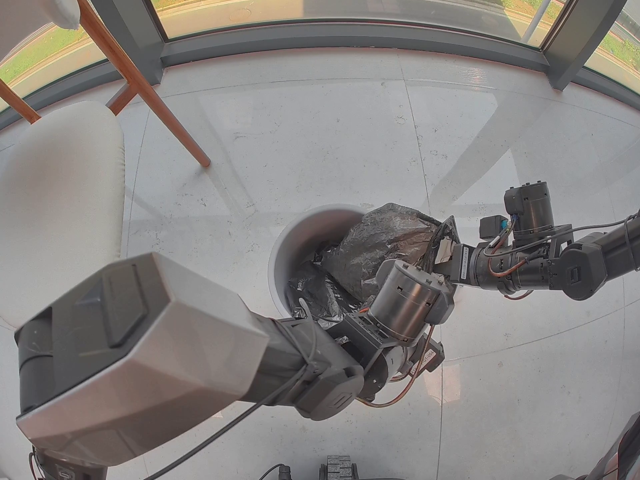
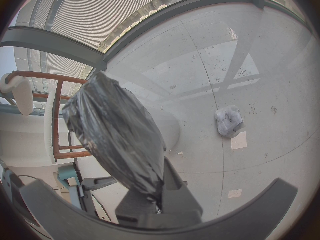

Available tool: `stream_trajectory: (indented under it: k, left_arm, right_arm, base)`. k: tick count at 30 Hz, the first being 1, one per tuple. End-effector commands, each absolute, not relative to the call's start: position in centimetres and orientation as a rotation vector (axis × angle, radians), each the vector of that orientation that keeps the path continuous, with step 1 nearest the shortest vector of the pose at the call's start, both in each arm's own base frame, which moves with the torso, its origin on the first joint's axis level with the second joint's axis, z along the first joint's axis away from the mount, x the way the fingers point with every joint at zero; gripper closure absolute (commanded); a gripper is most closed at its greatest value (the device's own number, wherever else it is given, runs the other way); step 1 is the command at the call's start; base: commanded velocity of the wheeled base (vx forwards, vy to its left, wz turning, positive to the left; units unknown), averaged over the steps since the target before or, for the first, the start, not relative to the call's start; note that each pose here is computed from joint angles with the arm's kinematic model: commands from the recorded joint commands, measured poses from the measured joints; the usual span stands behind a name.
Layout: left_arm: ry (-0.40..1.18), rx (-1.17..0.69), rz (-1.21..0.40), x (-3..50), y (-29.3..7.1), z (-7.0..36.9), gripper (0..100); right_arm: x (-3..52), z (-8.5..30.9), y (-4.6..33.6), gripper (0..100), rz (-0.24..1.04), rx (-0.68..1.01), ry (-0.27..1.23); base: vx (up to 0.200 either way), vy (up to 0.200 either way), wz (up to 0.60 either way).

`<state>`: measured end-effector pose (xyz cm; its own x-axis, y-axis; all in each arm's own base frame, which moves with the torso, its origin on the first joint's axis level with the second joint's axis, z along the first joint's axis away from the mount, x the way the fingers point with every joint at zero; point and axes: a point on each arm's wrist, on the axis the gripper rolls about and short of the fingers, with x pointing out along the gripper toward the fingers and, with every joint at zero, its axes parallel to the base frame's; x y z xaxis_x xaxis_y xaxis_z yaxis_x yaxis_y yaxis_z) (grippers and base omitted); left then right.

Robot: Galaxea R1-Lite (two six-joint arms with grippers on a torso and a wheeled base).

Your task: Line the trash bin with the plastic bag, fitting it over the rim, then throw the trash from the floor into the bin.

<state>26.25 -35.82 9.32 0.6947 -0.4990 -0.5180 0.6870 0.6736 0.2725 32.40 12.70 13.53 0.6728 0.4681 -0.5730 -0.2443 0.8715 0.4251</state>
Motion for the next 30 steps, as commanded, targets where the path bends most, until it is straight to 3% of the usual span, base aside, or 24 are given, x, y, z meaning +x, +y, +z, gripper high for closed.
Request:
stream_trajectory:
  k: [1,16,17,30]
  left_arm:
    - [0.428,0.485,-0.695,26.9,-36.8,7.1,0]
    - [0.384,0.469,-0.684,28.7,-37.9,6.1,0]
    - [0.385,0.469,-0.674,29.2,-37.5,6.1,100]
    - [0.390,0.467,-0.622,32.0,-36.0,5.5,100]
  right_arm:
    - [32.4,13.7,12.7,100,0.413,0.329,0.724]
    - [32.2,14.0,12.7,100,0.415,0.330,0.715]
    - [32.2,14.1,12.7,100,0.414,0.329,0.715]
    - [32.0,14.7,12.6,100,0.418,0.332,0.697]
  base:
    - [0.000,0.000,0.00]
    - [0.000,0.000,0.00]
    - [0.000,0.000,0.00]
    - [0.000,0.000,0.00]
